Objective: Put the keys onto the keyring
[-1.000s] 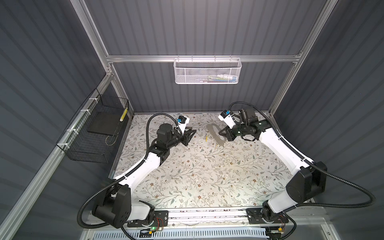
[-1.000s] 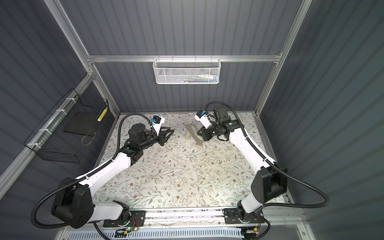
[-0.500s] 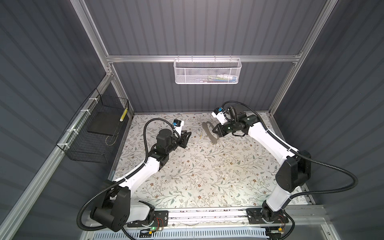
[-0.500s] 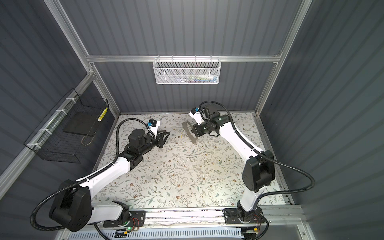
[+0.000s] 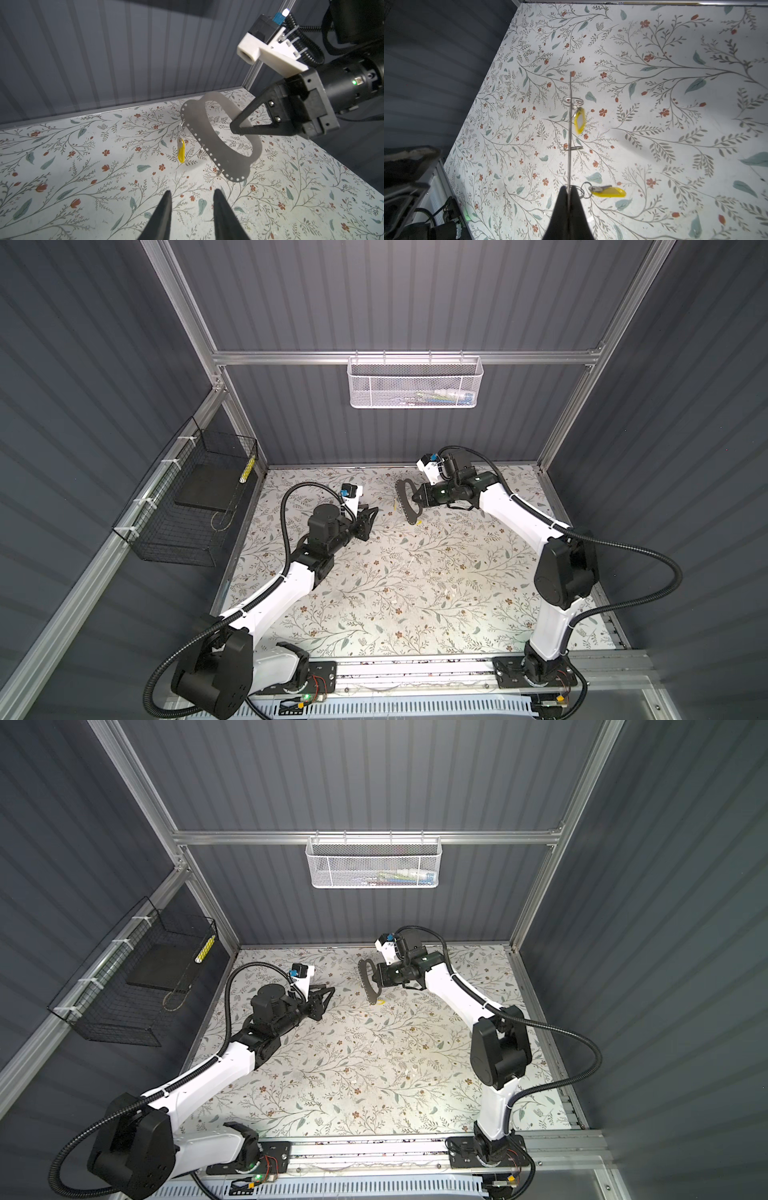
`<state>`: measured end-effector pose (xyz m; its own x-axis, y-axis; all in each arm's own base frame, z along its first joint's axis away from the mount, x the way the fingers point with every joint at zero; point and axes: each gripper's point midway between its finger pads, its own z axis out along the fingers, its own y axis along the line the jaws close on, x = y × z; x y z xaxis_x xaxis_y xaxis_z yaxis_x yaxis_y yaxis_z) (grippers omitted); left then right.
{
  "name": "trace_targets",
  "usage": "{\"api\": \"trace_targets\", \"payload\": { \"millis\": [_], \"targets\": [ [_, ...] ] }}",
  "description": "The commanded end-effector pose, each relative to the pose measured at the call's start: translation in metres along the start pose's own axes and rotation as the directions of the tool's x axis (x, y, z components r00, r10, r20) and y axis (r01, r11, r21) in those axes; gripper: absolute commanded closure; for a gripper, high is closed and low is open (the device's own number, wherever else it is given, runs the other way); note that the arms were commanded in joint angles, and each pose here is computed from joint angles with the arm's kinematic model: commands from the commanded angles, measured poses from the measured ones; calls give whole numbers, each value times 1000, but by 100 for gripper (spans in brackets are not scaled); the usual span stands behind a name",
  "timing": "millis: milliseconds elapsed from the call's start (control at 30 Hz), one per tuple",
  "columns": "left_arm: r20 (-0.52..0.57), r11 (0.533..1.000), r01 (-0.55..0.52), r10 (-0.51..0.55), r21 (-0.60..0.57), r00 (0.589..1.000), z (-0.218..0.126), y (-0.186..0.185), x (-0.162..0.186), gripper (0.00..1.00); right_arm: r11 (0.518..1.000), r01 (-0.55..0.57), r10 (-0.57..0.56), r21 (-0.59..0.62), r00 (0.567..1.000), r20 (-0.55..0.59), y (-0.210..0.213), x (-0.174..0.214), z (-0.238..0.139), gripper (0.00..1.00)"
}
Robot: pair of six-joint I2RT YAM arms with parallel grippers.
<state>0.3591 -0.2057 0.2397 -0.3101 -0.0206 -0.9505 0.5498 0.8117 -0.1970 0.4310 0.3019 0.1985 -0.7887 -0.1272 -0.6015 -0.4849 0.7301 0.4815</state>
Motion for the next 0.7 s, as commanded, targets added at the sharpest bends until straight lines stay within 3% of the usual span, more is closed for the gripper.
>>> {"api": "trace_targets", "payload": {
  "millis": [0,167,500,667],
  "targets": [
    [6,999,-15,15,-36,1000,-10,5,-4,65,996,-60,65,-67,995,75,11,-21,12,100],
    [6,998,-26,27,-65,1000,-17,9,-4,65,990,-104,112,-93,990,86,14,-27,39,100],
    [-5,993,-51,51,-110,999,-32,13,-4,64,985,-69,74,-158,997,30,52,-35,98,100],
    [-5,990,-56,56,-126,998,-38,15,-3,64,984,-74,78,-162,997,19,49,-35,117,100]
  ]
}}
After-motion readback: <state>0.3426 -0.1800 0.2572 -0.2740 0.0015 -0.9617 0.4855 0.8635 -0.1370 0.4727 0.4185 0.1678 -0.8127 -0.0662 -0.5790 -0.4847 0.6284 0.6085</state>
